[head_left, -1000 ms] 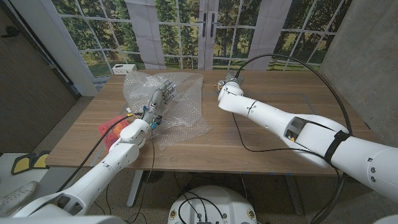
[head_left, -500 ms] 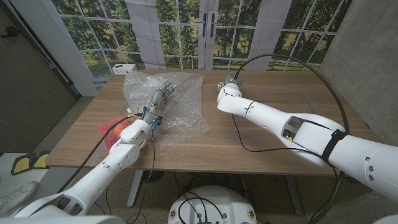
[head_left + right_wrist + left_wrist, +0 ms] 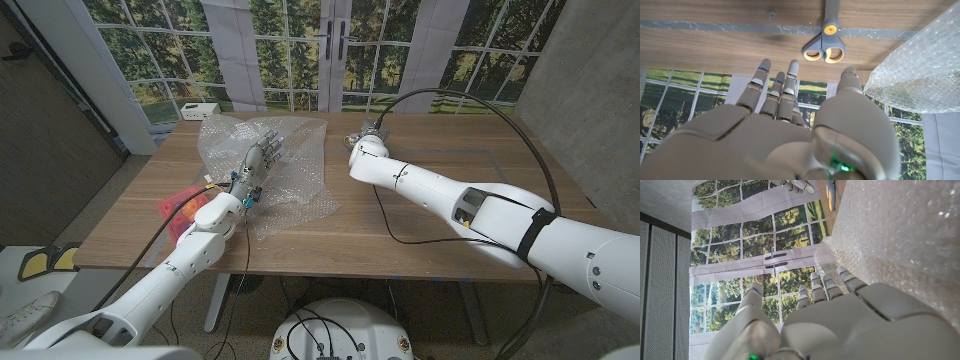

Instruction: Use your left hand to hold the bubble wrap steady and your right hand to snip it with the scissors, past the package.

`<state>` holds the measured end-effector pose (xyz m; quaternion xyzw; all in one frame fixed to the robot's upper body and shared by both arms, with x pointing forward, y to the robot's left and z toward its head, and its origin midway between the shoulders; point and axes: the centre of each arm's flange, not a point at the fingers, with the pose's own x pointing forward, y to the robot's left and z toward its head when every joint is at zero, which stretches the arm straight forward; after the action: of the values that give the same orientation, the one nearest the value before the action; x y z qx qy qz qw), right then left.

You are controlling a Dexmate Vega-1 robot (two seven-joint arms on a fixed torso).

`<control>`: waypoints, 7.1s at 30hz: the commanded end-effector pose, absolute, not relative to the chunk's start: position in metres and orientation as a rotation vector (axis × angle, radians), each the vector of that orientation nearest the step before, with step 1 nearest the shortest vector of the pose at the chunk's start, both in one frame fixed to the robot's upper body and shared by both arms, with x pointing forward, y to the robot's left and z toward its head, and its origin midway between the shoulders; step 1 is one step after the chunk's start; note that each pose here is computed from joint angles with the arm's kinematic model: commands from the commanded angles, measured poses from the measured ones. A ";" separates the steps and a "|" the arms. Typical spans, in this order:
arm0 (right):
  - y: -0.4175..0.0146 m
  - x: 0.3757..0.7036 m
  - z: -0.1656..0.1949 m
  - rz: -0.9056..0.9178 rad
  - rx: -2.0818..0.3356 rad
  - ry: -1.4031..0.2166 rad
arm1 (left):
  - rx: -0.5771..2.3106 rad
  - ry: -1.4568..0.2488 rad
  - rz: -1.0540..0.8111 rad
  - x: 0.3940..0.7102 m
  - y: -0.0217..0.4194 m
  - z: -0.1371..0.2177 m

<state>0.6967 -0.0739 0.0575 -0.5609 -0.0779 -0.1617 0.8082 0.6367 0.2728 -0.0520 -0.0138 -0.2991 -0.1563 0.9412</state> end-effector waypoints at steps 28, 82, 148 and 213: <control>-0.068 0.711 0.051 -0.344 -1.256 -0.108 | -0.032 -0.610 -0.315 0.637 0.275 -0.052; -0.056 0.717 0.038 -0.371 -1.342 -0.097 | -0.035 -0.617 -0.313 0.633 0.277 -0.053; -0.053 0.736 0.009 -0.285 -1.421 -0.092 | -0.050 -0.611 -0.299 0.633 0.279 -0.059; -0.063 0.723 0.015 -0.342 -1.272 -0.214 | -0.054 -0.620 -0.313 0.635 0.276 -0.057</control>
<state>0.7287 -0.0606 0.0104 -0.6013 -0.0904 -0.1546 0.7787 0.6366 0.2769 -0.0596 -0.0275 -0.3011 -0.1499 0.9413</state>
